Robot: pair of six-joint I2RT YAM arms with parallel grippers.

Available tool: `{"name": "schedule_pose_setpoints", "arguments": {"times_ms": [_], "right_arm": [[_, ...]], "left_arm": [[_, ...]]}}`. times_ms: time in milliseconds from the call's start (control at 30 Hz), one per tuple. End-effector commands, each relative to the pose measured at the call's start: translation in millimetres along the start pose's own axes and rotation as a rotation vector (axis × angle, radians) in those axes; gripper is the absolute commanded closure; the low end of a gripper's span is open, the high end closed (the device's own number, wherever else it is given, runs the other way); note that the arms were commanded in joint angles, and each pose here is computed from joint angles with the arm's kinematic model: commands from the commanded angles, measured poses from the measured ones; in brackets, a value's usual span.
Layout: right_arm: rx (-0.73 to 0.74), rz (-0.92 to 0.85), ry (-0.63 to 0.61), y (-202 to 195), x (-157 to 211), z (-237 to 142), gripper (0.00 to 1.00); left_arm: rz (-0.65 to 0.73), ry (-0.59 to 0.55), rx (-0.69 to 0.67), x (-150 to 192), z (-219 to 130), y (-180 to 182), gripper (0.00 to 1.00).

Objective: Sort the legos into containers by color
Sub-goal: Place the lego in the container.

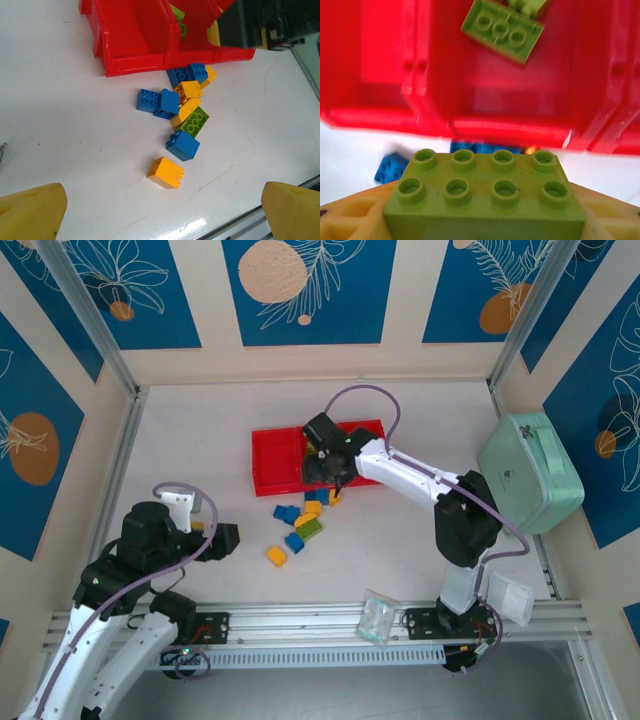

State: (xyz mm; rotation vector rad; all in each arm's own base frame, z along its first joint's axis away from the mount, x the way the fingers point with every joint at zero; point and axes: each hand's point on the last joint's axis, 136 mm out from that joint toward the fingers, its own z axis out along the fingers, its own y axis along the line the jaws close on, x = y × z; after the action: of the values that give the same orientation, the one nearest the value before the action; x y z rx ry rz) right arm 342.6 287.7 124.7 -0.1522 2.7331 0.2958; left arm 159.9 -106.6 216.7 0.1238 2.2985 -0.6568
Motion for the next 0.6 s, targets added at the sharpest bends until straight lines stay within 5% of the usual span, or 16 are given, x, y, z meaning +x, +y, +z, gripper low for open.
{"name": "schedule_pose_setpoints", "arguments": {"times_ms": [0,300,567], "right_arm": [[-0.030,0.017,0.013,-1.2,-16.9,22.7,0.54],[-0.045,0.051,0.036,0.8,-36.6,53.8,0.54],[-0.041,0.083,0.040,-0.5,-37.7,56.8,0.34]], "left_arm": [[0.016,-0.019,0.043,-0.5,-1.4,-7.2,0.01],[0.018,-0.017,0.048,-0.5,-0.7,-8.0,0.01],[0.016,-0.023,0.044,-1.2,-1.5,-7.5,0.01]]}}
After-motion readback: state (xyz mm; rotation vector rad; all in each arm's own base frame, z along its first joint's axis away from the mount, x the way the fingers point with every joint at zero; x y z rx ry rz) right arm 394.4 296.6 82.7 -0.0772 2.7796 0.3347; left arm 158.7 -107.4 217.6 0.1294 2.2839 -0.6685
